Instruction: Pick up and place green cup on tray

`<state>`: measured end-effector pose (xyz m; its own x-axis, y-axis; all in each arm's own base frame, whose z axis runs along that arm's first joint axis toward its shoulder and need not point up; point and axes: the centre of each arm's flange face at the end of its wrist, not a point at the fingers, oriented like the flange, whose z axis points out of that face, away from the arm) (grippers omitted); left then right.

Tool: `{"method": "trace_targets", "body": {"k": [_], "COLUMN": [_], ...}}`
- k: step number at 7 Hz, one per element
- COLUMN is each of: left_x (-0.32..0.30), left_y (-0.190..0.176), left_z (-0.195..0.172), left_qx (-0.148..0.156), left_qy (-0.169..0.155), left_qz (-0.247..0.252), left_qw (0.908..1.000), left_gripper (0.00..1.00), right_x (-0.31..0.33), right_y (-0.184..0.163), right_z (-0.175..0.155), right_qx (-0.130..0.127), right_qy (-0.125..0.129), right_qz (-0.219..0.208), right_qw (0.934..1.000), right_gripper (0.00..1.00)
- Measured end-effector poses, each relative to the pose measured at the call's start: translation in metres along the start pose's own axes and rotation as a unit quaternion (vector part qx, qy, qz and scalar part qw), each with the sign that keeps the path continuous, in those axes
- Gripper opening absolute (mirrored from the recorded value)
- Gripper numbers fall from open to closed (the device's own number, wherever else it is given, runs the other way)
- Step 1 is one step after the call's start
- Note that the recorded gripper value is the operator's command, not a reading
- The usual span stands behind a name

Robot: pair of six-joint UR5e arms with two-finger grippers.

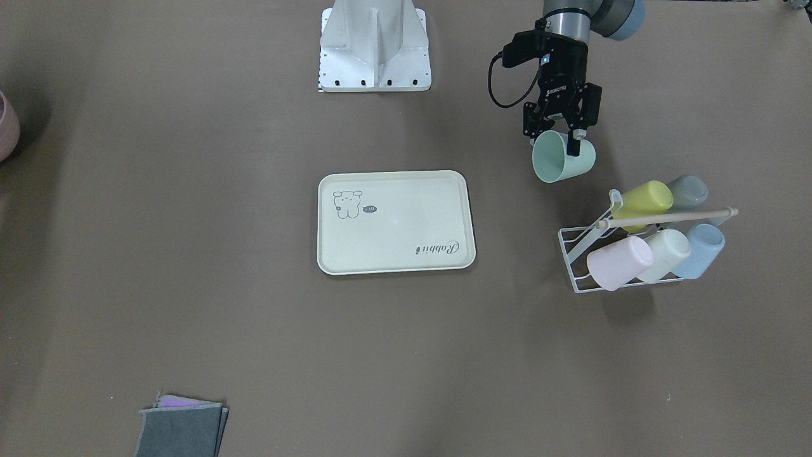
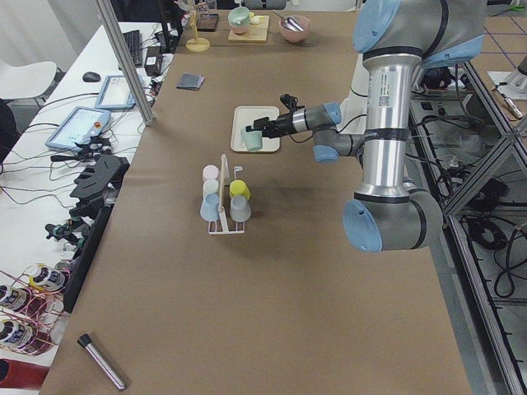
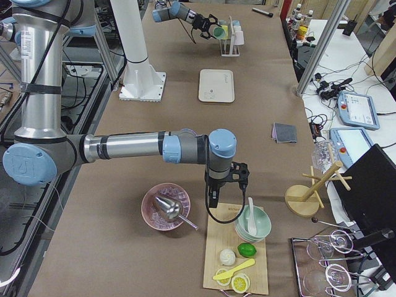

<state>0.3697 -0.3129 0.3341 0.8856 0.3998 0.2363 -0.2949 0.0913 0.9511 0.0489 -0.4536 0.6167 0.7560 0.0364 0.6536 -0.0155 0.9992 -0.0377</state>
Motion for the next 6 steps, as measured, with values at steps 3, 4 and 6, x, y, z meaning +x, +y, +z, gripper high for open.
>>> {"method": "trace_targets", "body": {"k": [3, 4, 6], "left_x": [-0.008, -0.010, -0.013], "left_y": [0.005, 0.003, -0.002], "left_z": [-0.001, -0.002, -0.003], "left_qx": [0.004, 0.008, 0.019], "left_qy": [-0.032, -0.039, -0.041], "left_qz": [-0.060, -0.073, -0.129], "left_qw": [0.9977, 0.9965, 0.9906], "left_gripper": [0.71, 0.75, 0.75], "right_x": [0.006, 0.007, 0.008], "right_y": [0.002, 0.003, 0.003], "right_z": [0.005, 0.007, 0.008], "right_qx": [-0.005, -0.006, -0.008], "right_qy": [0.004, 0.004, 0.005], "right_qz": [0.004, 0.005, 0.006], "right_qw": [1.0000, 1.0000, 0.9999], "right_gripper": [0.99, 0.99, 0.99]}}
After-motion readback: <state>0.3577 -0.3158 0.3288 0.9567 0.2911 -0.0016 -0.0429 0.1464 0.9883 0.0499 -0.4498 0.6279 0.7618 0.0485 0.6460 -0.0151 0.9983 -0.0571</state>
